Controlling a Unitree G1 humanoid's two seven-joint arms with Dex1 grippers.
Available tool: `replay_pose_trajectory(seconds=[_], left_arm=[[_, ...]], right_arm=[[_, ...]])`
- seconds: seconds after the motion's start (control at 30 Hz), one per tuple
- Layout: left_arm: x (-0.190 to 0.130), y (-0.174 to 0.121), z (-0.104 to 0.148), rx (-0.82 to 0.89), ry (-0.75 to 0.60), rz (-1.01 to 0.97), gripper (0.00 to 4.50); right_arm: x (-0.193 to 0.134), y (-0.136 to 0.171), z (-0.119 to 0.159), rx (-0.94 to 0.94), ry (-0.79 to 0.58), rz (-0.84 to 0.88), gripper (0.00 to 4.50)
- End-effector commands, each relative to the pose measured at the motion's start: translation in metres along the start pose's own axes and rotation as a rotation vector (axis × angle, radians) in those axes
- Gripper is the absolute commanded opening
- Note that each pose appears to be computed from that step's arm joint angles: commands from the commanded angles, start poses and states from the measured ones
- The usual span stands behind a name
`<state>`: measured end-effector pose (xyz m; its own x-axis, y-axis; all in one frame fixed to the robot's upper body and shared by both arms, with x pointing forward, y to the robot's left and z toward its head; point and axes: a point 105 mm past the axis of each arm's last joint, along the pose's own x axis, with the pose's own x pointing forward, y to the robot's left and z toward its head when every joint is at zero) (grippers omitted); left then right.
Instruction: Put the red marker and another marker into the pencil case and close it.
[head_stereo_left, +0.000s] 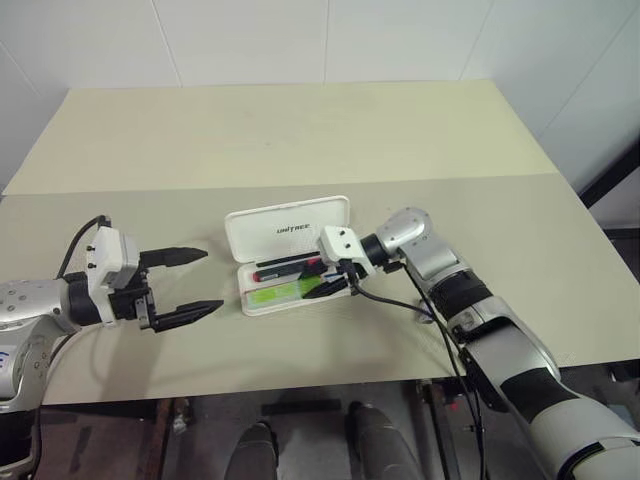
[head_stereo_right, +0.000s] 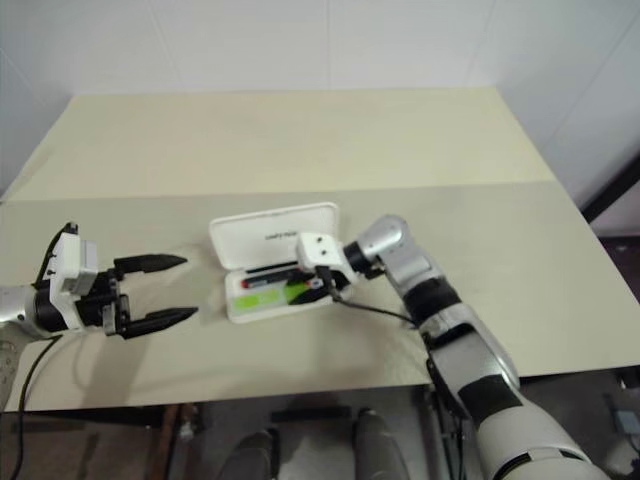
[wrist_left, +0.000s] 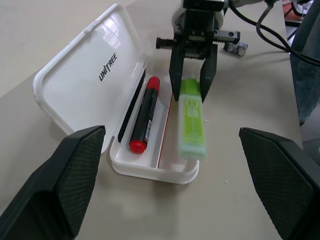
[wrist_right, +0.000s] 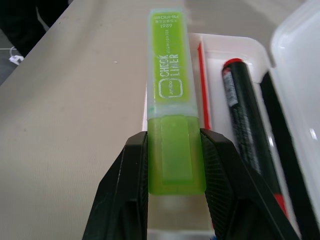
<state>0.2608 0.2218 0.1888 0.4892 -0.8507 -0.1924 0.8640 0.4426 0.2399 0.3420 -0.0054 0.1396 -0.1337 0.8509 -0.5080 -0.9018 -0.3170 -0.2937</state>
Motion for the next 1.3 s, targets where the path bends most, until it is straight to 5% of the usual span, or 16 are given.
replay_pose_trajectory(seconds=[0.03, 0.6, 0.93, 1.3], left_arm=[[0.001, -0.002, 0.010, 0.046, -0.022, -0.001, 4.50], [0.003, -0.001, 0.013, 0.053, -0.032, 0.010, 4.50], [0.008, 0.003, 0.014, 0.062, -0.040, 0.008, 4.50], [0.017, 0.006, 0.013, 0.064, -0.055, -0.022, 4.50]], right_arm=[[0.001, -0.006, 0.009, -0.048, -0.003, 0.001, 1.11], [-0.004, -0.012, -0.004, -0.014, 0.039, -0.016, 1.11], [-0.008, -0.021, 0.010, -0.050, 0.013, -0.055, 4.47], [-0.028, -0.029, 0.063, -0.045, -0.209, -0.086, 4.47]])
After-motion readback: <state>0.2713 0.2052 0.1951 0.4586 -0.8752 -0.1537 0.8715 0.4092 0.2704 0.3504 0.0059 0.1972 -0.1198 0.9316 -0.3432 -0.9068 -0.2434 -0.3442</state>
